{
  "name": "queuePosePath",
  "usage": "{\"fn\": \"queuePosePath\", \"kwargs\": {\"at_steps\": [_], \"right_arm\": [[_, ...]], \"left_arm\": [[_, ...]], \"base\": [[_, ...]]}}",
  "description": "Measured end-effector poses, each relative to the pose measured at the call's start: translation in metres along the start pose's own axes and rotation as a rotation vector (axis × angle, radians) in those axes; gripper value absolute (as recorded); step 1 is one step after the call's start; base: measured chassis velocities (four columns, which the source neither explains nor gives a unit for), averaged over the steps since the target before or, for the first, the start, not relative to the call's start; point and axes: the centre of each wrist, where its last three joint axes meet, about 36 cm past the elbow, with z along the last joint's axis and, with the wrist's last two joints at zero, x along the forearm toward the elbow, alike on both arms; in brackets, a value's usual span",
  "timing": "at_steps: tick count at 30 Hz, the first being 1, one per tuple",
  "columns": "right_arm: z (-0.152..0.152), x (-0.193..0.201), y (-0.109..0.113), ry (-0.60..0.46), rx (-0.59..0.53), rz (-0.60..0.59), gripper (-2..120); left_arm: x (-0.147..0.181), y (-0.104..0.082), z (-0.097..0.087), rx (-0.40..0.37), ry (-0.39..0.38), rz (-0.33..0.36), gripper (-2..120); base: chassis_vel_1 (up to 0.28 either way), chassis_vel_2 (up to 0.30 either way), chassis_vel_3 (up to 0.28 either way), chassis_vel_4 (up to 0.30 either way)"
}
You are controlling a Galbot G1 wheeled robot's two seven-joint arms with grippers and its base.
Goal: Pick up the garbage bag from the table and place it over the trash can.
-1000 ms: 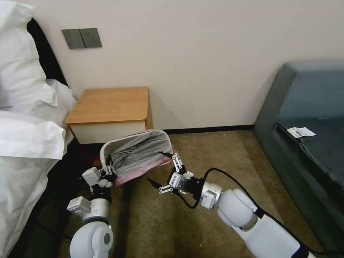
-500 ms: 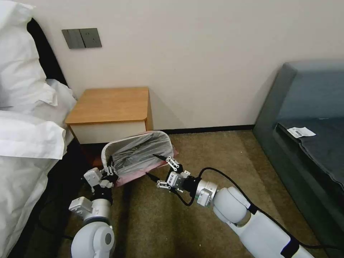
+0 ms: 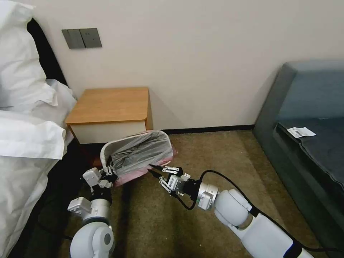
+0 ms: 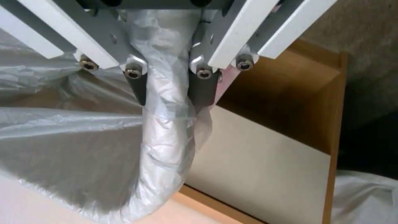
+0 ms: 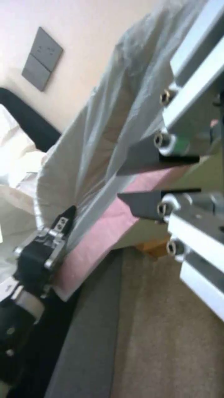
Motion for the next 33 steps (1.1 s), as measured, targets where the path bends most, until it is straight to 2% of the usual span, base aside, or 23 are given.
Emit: {"fn": "queuePosePath", "kwargs": {"at_steps": [2, 4, 5, 7, 8, 11, 12, 14, 15, 16, 18, 20, 23, 25, 27, 29, 30, 33], "right_arm": [[-0.0015, 0.0008, -0.0007, 0.000, 0.003, -0.003, 17], [-0.0025, 0.0020, -0.0026, 0.004, 0.014, -0.011, 27], [-0.0025, 0.0020, -0.0026, 0.004, 0.014, -0.011, 27], [-0.0022, 0.0029, -0.0038, 0.012, 0.026, -0.027, 37], [-0.0022, 0.0029, -0.0038, 0.012, 0.026, -0.027, 37], [-0.0029, 0.0037, -0.0062, 0.028, 0.052, -0.070, 54], [-0.0029, 0.0037, -0.0062, 0.028, 0.052, -0.070, 54], [-0.0006, 0.0020, -0.0083, 0.040, 0.074, -0.091, 64], [-0.0006, 0.0020, -0.0083, 0.040, 0.074, -0.091, 64], [0.0016, 0.0010, -0.0084, 0.046, 0.081, -0.096, 70], [0.0035, 0.0000, -0.0091, 0.051, 0.086, -0.097, 74], [0.0053, -0.0016, -0.0093, 0.053, 0.088, -0.098, 84], [0.0062, -0.0028, -0.0089, 0.053, 0.088, -0.099, 90], [0.0062, -0.0033, -0.0087, 0.051, 0.087, -0.098, 89], [0.0055, -0.0044, -0.0083, 0.047, 0.084, -0.093, 76], [0.0053, -0.0048, -0.0082, 0.046, 0.083, -0.091, 73], [0.0053, -0.0050, -0.0080, 0.045, 0.081, -0.089, 66], [0.0056, -0.0050, -0.0077, 0.045, 0.079, -0.087, 61]], "left_arm": [[-0.0002, -0.0001, -0.0001, 0.000, -0.001, 0.000, 7], [-0.0002, -0.0008, 0.0000, 0.001, 0.000, 0.003, 7], [-0.0002, -0.0008, 0.0000, 0.001, 0.000, 0.003, 7], [0.0000, -0.0013, 0.0002, 0.002, 0.001, 0.004, 7], [0.0000, -0.0013, 0.0002, 0.002, 0.001, 0.004, 7], [0.0003, -0.0015, -0.0010, 0.001, -0.003, 0.004, 7], [0.0003, -0.0015, -0.0010, 0.001, -0.003, 0.004, 7], [0.0003, -0.0019, -0.0020, 0.001, -0.005, 0.004, 7], [0.0003, -0.0019, -0.0020, 0.001, -0.005, 0.004, 7], [0.0004, -0.0020, -0.0023, 0.001, -0.005, 0.004, 7], [0.0008, -0.0025, -0.0025, 0.002, -0.006, 0.006, 7], [0.0021, -0.0031, -0.0022, 0.002, -0.003, 0.007, 7], [0.0029, -0.0028, -0.0016, 0.000, 0.000, 0.006, 7], [0.0029, -0.0024, -0.0013, 0.000, 0.000, 0.005, 7], [0.0027, -0.0014, 0.0006, -0.001, 0.005, 0.002, 7], [0.0025, -0.0011, 0.0011, -0.001, 0.006, 0.001, 7], [0.0019, -0.0014, 0.0011, -0.001, 0.005, 0.002, 7], [0.0017, -0.0019, 0.0012, 0.000, 0.005, 0.003, 7]], "base": [[0.000, 0.000, 0.000, 0.000], [0.000, 0.000, 0.000, 0.000], [0.000, 0.000, 0.000, 0.000], [0.000, 0.000, 0.000, 0.000], [0.000, 0.000, 0.000, 0.000], [0.000, 0.000, 0.000, 0.000], [0.000, 0.000, 0.000, 0.000], [0.000, 0.000, 0.000, 0.000], [0.000, 0.000, 0.000, 0.000], [0.000, 0.000, 0.000, 0.000], [0.000, 0.000, 0.000, 0.000], [0.000, 0.000, 0.000, 0.000], [0.000, 0.000, 0.000, 0.000], [0.000, 0.000, 0.000, 0.000], [0.000, 0.000, 0.000, 0.000], [0.000, 0.000, 0.000, 0.000], [0.000, 0.000, 0.000, 0.000], [0.000, 0.000, 0.000, 0.000]]}}
